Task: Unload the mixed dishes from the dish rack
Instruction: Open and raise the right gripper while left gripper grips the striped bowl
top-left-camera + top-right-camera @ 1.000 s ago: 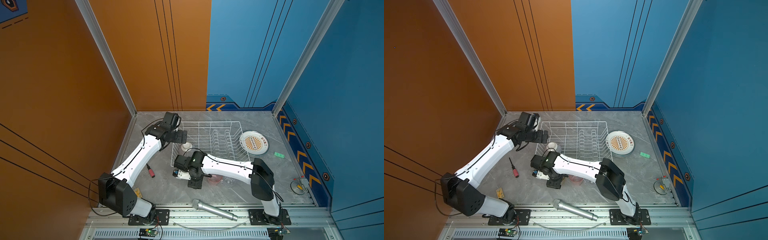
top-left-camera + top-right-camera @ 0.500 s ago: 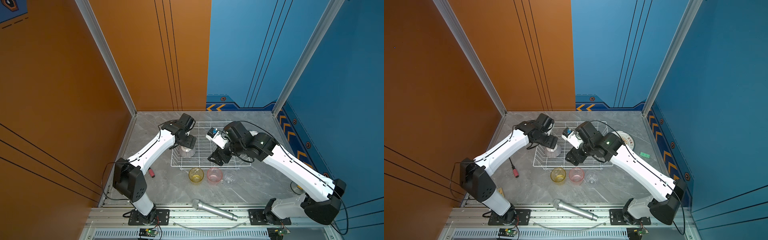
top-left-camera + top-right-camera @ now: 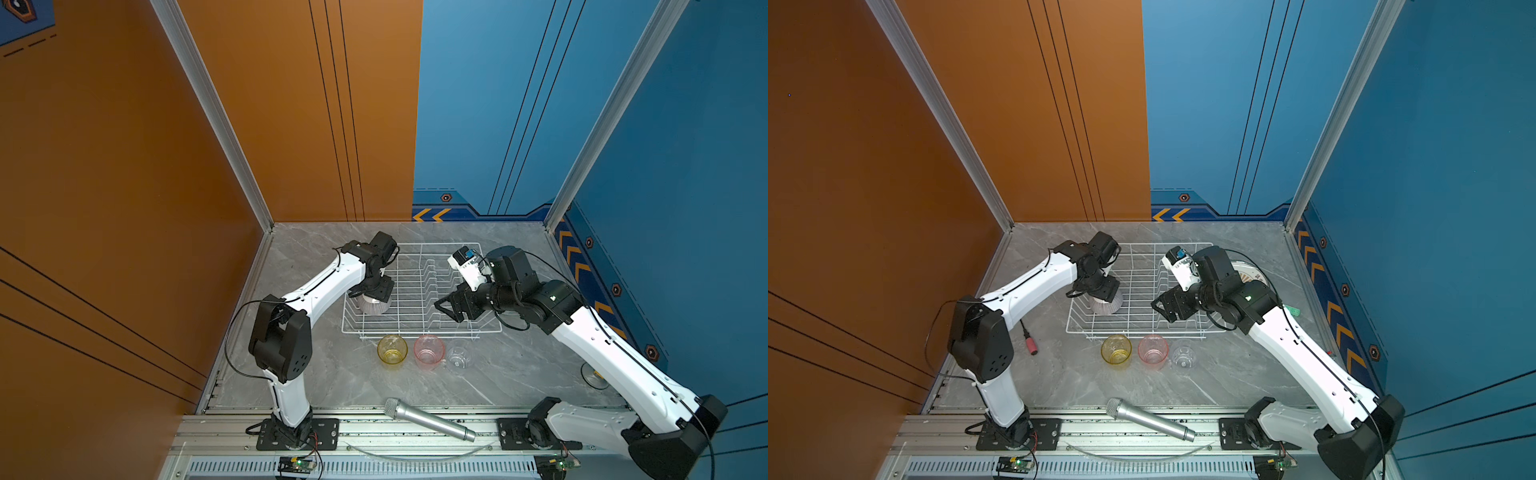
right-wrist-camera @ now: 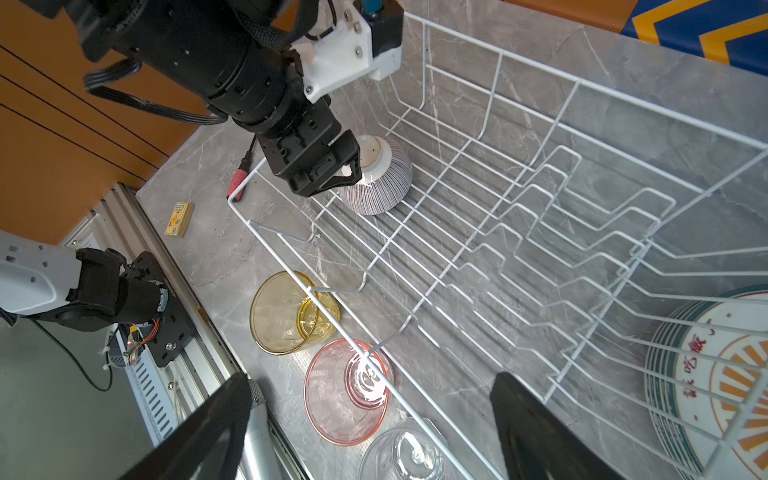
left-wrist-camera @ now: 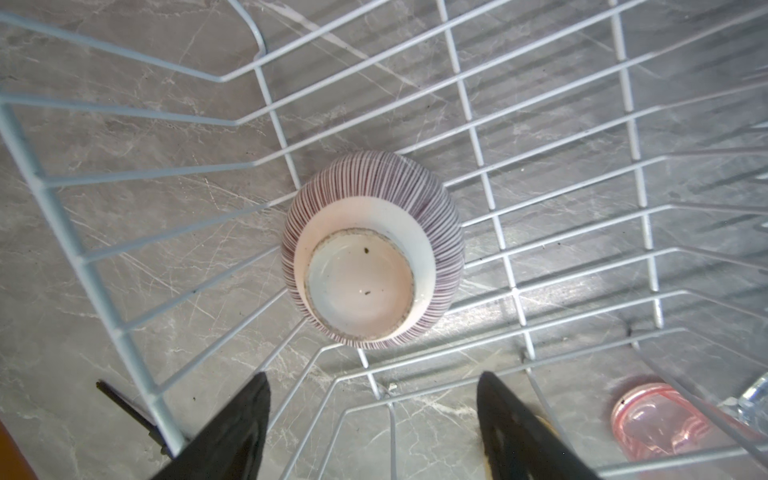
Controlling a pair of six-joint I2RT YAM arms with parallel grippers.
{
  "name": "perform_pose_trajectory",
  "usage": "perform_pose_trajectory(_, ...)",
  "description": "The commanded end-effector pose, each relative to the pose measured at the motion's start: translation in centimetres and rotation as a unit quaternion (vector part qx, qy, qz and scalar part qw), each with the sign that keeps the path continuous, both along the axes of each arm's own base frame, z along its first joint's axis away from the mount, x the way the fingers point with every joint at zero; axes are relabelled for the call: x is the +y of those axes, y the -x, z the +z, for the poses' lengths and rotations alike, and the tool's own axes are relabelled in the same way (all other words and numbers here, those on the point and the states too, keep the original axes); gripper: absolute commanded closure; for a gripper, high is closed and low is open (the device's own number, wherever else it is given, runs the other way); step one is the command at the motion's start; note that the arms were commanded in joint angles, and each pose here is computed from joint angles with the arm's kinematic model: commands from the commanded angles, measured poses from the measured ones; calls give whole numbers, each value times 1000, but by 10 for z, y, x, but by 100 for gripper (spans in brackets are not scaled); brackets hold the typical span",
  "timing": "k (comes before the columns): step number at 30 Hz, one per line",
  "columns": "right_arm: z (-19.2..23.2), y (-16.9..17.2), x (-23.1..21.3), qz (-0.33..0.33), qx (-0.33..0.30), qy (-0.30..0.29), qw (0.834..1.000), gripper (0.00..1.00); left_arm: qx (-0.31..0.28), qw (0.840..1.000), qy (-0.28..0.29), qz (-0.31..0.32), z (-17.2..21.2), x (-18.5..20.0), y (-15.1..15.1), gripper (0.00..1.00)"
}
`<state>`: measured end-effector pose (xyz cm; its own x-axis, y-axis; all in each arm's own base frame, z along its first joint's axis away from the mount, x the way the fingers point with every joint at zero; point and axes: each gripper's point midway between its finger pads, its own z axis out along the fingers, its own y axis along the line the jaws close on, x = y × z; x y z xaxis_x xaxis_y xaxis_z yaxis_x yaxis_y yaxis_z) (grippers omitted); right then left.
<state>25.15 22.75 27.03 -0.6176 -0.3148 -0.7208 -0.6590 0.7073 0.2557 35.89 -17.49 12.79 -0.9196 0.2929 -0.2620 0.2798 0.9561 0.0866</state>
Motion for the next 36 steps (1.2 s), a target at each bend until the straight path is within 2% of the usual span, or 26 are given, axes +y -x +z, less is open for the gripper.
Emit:
perform_pose_trajectory(1,4,-1,-1,-6,-1,-25,1000,11,11,1000,-2,11,-3,2,-6,25)
perform_pose_trajectory(10,0,-5,-11,-22,3,-37,999,11,28,999,10,16,-17,-2,-21,27)
perform_pose_trajectory(14,-2,-7,-13,-27,7,-41,999,11,37,999,15,18,-22,-3,-22,32)
perform_pose_trajectory(22,-3,-11,-17,-34,10,-49,998,11,45,999,9,20,-29,1,-21,34)
perform_pose_trajectory(36,-11,-14,-19,-43,21,-55,997,11,58,998,13,12,-39,-2,-25,46)
